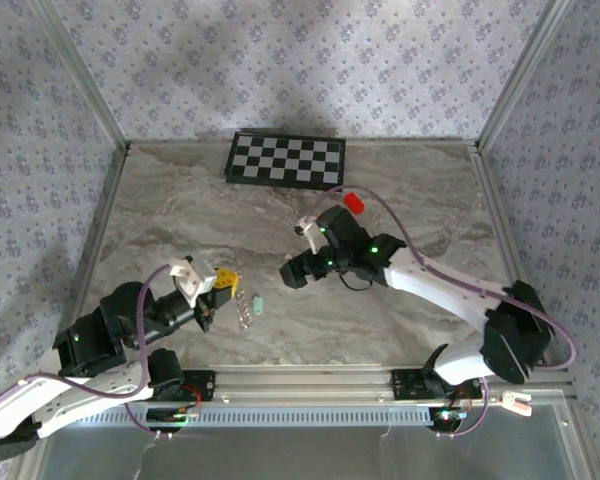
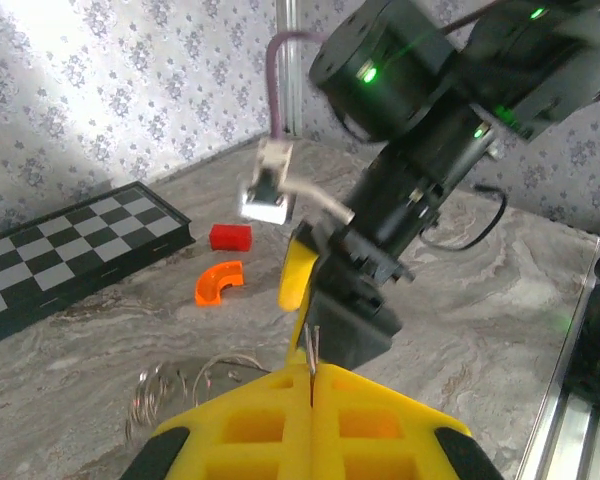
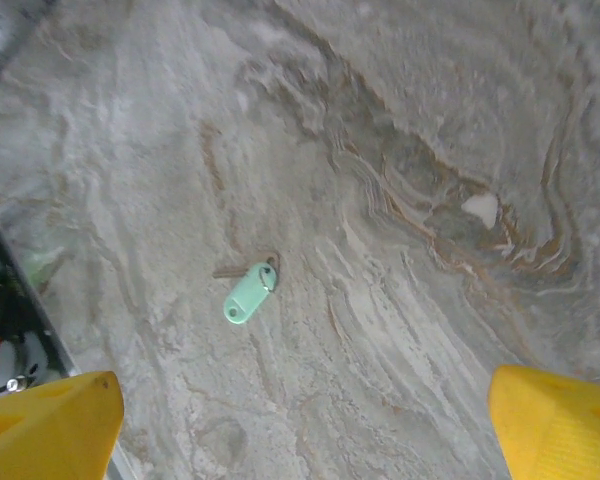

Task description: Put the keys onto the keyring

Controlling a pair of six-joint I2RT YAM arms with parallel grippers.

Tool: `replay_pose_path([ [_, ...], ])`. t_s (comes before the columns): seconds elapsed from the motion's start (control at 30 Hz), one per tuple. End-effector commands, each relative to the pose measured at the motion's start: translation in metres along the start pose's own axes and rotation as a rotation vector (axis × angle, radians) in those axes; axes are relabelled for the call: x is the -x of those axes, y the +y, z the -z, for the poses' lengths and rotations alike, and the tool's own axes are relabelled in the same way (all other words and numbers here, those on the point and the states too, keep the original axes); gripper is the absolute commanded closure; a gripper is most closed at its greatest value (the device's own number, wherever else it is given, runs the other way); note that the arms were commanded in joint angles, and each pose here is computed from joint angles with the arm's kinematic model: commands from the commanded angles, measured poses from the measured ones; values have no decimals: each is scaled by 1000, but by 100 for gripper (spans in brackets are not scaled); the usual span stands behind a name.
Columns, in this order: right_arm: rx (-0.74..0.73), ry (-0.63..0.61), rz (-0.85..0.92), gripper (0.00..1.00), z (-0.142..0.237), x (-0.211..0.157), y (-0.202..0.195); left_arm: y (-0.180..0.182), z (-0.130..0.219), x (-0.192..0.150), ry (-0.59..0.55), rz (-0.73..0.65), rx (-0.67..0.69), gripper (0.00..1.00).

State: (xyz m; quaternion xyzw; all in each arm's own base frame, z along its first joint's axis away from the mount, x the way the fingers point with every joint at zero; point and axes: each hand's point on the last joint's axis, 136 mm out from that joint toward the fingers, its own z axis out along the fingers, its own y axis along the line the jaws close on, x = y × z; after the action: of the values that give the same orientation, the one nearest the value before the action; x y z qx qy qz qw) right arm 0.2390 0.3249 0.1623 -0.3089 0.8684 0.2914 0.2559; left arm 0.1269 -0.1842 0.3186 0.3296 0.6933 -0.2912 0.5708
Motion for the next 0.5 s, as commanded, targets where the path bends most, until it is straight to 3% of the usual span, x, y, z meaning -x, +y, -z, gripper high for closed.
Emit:
replay_pose_path([
  [0.0, 13, 14, 14, 6, -19, 10, 11, 4, 6, 10, -55, 46, 17, 100],
  [0.47, 5, 283, 139, 22, -93, -14, 21, 7, 15, 10, -124, 81, 13, 100],
])
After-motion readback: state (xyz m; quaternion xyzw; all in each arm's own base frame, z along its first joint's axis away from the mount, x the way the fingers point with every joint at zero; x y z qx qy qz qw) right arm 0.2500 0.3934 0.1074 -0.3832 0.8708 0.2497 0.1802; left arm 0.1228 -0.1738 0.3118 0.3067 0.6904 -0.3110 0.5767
